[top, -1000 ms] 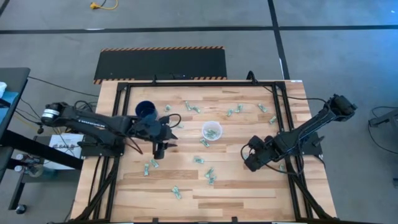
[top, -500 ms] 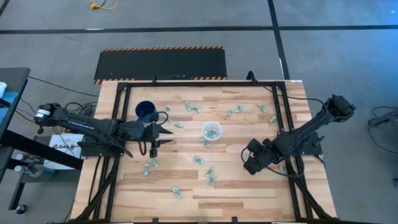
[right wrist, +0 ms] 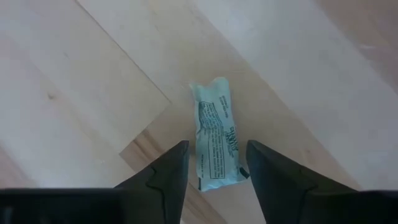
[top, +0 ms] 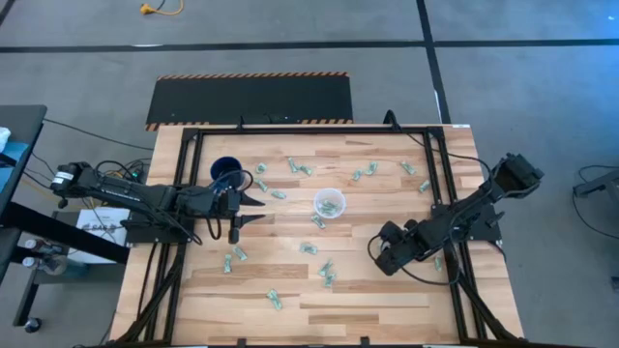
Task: Pick and place items into bin
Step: Put the gray stevia packet into the transparent bin
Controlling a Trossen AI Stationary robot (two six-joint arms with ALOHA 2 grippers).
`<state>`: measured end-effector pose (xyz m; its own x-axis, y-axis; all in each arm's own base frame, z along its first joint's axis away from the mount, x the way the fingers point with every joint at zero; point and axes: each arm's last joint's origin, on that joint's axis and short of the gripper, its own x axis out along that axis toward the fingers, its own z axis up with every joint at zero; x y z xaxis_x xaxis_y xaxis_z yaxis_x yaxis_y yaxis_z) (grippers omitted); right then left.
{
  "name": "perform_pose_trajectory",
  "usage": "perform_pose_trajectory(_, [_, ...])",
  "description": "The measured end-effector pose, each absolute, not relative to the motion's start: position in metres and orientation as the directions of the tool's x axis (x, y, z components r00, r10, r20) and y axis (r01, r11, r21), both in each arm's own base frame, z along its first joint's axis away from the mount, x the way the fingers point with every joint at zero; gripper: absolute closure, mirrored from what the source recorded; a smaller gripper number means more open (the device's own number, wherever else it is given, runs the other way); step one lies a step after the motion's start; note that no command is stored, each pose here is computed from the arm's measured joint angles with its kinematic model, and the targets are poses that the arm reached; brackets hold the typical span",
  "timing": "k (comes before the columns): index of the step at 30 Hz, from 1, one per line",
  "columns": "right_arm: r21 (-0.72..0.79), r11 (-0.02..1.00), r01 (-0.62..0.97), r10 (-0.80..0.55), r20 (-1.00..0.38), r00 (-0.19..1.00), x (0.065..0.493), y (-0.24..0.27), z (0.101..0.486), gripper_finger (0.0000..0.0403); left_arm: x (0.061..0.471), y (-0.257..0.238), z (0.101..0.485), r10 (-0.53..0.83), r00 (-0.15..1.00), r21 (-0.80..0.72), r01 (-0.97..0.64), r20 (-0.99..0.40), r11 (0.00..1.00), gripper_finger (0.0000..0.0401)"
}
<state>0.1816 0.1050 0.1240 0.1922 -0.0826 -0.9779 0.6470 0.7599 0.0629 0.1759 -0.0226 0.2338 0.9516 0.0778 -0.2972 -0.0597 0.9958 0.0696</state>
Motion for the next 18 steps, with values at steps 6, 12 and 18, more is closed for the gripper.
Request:
perform_pose_trajectory(6, [0.047,0.797,0.602,-0.101,-0.973,0.209,0.187,0.108,0.13,0.0298,0.176,-0.023,0.235,0.077,0.954,0.059,-0.063,-0.288,0.996,0.0264])
perform_pose_trajectory(12, [0.046,0.814,0.579,-0.123,-0.961,0.249,0.194,0.105,0.133,0.0365,0.176,-0.023,0.235,0.077,0.956,0.047,-0.067,-0.283,0.997,0.0264])
perform_pose_trajectory(18, [0.049,0.848,0.528,-0.116,-0.955,0.274,0.205,0.103,0.141,0.0394,0.176,-0.023,0.235,0.077,0.956,0.046,-0.067,-0.283,0.997,0.0264])
